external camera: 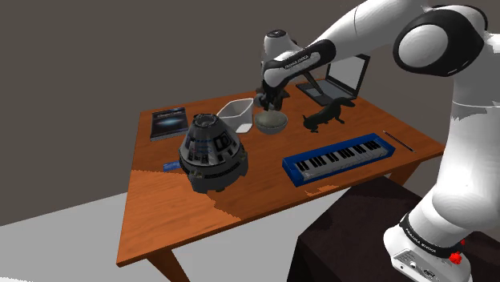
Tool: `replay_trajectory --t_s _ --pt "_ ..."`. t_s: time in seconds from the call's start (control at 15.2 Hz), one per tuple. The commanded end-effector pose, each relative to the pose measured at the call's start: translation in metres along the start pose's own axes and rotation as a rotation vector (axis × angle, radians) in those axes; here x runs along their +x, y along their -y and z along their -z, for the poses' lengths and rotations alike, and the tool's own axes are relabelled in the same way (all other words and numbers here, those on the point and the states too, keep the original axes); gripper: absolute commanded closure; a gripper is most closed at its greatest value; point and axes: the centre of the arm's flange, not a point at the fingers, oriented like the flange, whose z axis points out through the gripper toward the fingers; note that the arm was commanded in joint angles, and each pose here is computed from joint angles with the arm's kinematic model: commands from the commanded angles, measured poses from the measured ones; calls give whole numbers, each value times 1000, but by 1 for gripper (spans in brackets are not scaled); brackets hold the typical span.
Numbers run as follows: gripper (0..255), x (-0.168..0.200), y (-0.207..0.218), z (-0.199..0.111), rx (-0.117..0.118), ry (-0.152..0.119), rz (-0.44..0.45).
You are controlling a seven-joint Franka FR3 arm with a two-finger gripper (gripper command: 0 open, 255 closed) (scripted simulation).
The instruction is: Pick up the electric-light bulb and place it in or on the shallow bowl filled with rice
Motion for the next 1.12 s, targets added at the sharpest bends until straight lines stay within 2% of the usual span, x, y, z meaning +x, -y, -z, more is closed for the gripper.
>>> replay_trajectory --t_s 0.0,0.13,1.06 --pt "255 -5 -25 -5 0 -1 2" --pt "255 -10 -47 -8 0 -1 2" --pt "255 -22 -35 -74 0 -1 2"
